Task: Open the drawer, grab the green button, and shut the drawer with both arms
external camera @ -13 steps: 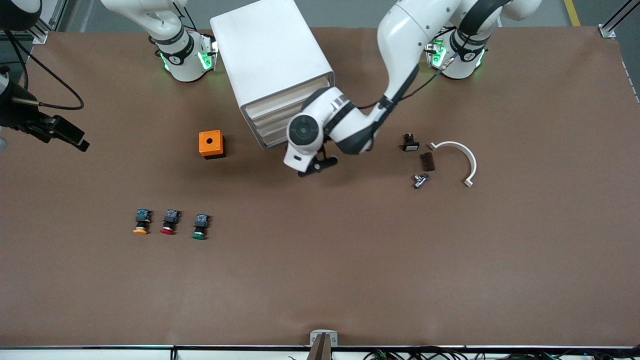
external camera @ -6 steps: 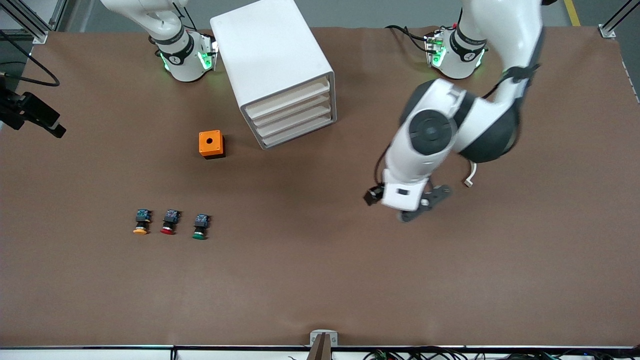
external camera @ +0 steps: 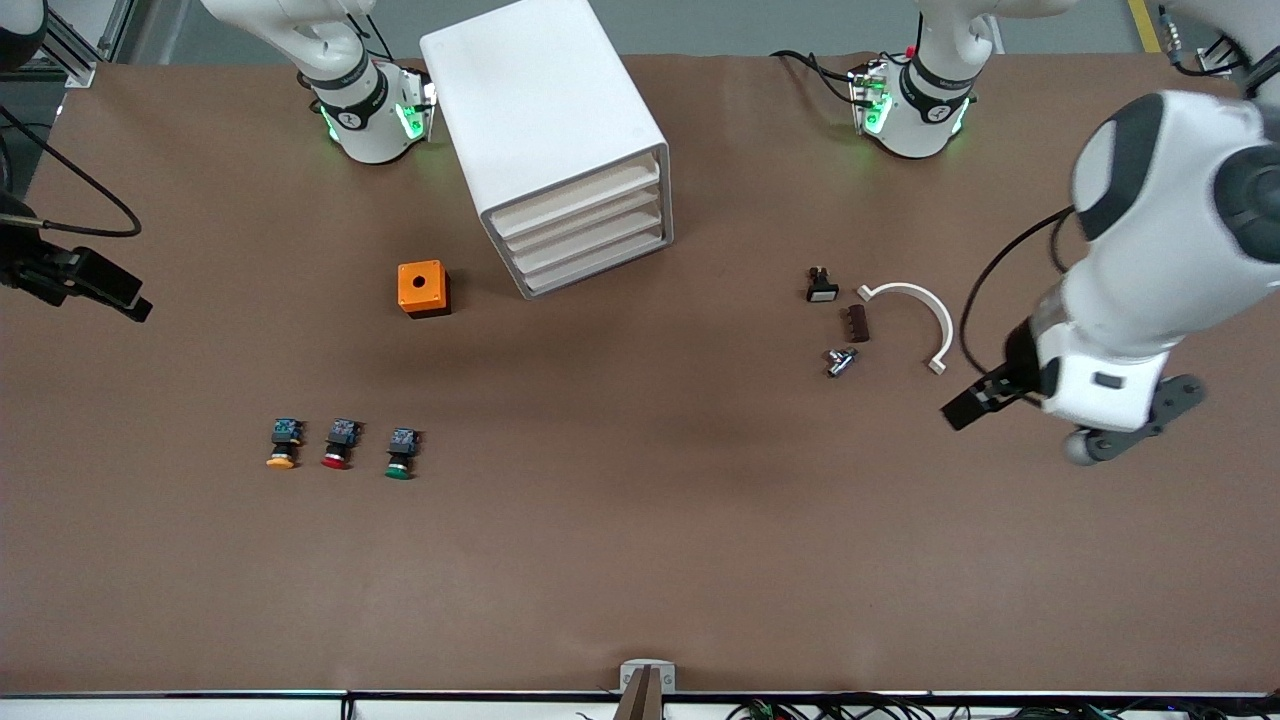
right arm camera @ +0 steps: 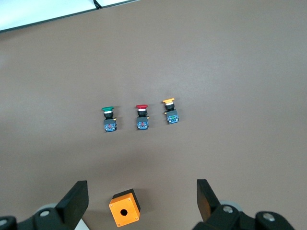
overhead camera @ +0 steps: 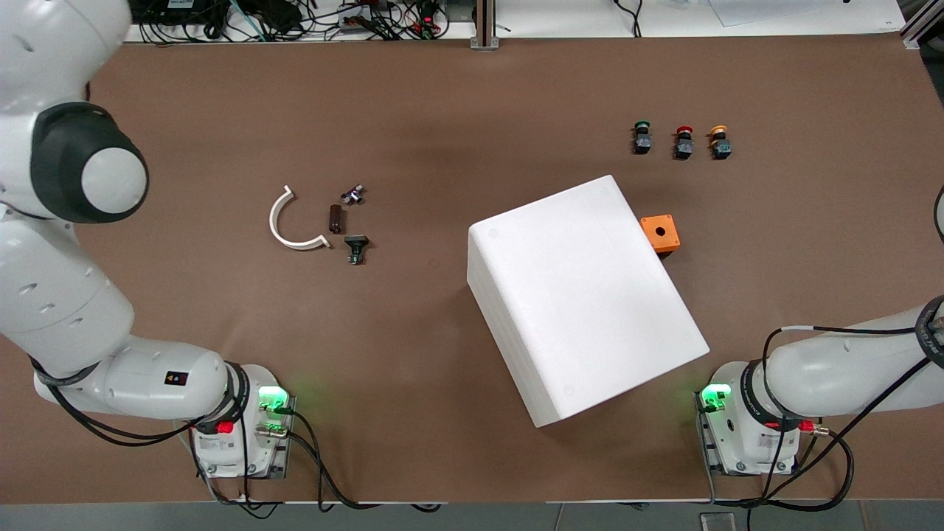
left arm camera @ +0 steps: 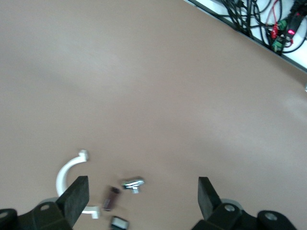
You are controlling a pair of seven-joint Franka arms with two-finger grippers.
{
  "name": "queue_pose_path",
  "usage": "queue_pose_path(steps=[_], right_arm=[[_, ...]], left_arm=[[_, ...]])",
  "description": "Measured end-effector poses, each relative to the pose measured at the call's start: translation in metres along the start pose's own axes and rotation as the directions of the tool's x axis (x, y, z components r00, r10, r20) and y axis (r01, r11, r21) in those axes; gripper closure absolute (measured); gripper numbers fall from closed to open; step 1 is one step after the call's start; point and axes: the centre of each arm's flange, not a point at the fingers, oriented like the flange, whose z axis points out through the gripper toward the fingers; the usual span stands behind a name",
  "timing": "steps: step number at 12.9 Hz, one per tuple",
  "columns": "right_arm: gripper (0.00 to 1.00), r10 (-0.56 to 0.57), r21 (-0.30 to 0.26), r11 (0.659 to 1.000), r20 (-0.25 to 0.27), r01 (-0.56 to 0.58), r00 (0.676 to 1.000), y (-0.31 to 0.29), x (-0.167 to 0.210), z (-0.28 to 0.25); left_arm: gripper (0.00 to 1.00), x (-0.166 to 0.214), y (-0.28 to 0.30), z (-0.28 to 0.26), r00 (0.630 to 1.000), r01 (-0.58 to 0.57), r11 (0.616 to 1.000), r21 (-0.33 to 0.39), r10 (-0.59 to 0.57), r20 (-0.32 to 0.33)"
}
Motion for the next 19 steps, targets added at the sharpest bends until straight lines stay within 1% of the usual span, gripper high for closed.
queue_pose_path(steps=[2, 4, 6, 10, 12, 14, 17, 19], right_arm=[[0.0, 0.0, -0.009, 1.0, -0.004, 0.0, 1.0, 0.002, 0.001, 0.001], [0.0, -0.002, -0.006, 1.0, -0.027, 0.002, 1.0, 0.003, 0.004, 0.01], [0.0, -0.027, -0.008, 1.0, -0.026, 0.027, 0.999, 0.005, 0.004, 0.019], [0.0, -0.066, -0.009, 0.998, -0.031, 0.065, 0.997, 0.014, 0.002, 0.014], [0.0, -0.067, -0.009, 0.998, -0.026, 0.066, 0.997, 0.015, 0.001, 0.014], [0.0, -0.067, -0.009, 0.998, -0.024, 0.067, 0.997, 0.015, 0.001, 0.015], [0.0, -0.067, -0.01, 0.998, -0.019, 0.067, 0.998, 0.015, 0.001, 0.016], [0.0, -0.067, -0.01, 0.998, -0.015, 0.067, 0.998, 0.015, 0.0, 0.016]], left_arm=[[0.0, 0.005, -0.034, -0.028, 0.998, -0.067, 0.998, 0.018, 0.067, 0.007], [0.0, 0.002, -0.063, -0.056, 0.992, -0.126, 0.991, 0.035, 0.125, 0.018], [0.0, -0.007, -0.08, -0.075, 0.986, -0.164, 0.985, 0.051, 0.162, 0.038], [0.0, -0.022, -0.103, -0.101, 0.966, -0.252, 0.965, 0.066, 0.248, 0.069], [0.0, -0.029, -0.115, -0.116, 0.962, -0.269, 0.961, 0.065, 0.265, 0.061], [0.0, -0.039, -0.133, -0.129, 0.954, -0.297, 0.954, 0.048, 0.294, 0.058], [0.0, -0.052, -0.146, -0.131, 0.945, -0.322, 0.945, 0.048, 0.319, 0.068], [0.0, -0.053, -0.149, -0.13, 0.941, -0.335, 0.941, 0.049, 0.331, 0.073]])
